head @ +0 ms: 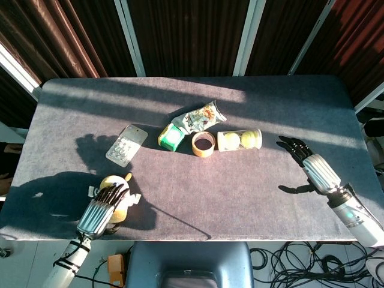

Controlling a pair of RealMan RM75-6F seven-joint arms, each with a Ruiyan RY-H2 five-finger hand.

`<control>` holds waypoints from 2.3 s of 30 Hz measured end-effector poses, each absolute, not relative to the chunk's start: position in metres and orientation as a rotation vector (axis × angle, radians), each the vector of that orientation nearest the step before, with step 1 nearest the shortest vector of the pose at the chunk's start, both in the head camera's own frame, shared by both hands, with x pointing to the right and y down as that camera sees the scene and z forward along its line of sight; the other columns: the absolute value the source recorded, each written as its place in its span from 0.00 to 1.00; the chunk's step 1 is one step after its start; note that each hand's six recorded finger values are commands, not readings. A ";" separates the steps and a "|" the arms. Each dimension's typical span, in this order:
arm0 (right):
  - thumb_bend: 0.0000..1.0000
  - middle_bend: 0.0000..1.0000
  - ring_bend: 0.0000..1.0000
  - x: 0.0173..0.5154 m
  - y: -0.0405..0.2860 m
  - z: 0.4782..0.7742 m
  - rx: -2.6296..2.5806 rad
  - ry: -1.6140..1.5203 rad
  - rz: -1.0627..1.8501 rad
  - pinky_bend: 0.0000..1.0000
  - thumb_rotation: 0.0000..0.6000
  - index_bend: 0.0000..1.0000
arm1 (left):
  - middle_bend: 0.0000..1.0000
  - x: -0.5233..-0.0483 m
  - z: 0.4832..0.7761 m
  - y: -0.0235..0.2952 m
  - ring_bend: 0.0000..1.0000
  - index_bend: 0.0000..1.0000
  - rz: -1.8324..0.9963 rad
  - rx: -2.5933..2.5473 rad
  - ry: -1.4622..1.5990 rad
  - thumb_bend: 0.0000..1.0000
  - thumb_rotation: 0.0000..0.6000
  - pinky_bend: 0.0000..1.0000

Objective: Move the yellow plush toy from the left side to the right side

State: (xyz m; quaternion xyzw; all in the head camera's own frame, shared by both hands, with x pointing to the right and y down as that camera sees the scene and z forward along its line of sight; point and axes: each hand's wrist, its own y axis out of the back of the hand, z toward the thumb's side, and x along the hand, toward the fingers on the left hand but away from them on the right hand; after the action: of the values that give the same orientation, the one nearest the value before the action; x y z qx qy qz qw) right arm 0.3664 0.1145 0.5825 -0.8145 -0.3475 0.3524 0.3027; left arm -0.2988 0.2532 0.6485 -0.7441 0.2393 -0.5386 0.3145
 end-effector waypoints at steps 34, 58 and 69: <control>0.00 0.00 0.00 0.413 0.236 0.545 -1.757 -0.755 1.271 0.00 1.00 0.02 | 0.77 -0.309 0.656 0.224 0.79 0.46 -1.361 -1.722 0.818 0.29 1.00 0.99; 0.00 0.00 0.00 0.429 0.249 0.529 -1.748 -0.802 1.264 0.02 1.00 0.02 | 0.74 -0.154 0.609 0.169 0.76 0.44 -1.125 -1.872 0.889 0.29 1.00 0.98; 0.00 0.00 0.00 0.434 0.253 0.529 -1.750 -0.790 1.310 0.02 1.00 0.02 | 0.35 -0.117 0.626 0.200 0.42 0.08 -1.124 -1.835 0.894 0.29 1.00 0.75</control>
State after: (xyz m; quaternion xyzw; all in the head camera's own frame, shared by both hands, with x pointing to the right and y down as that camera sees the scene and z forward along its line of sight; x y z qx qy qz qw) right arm 0.4337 0.2527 0.5288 -0.6908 -0.3120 0.5172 0.3974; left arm -0.1166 0.2000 0.6256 -0.7234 0.3525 -0.4433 0.3948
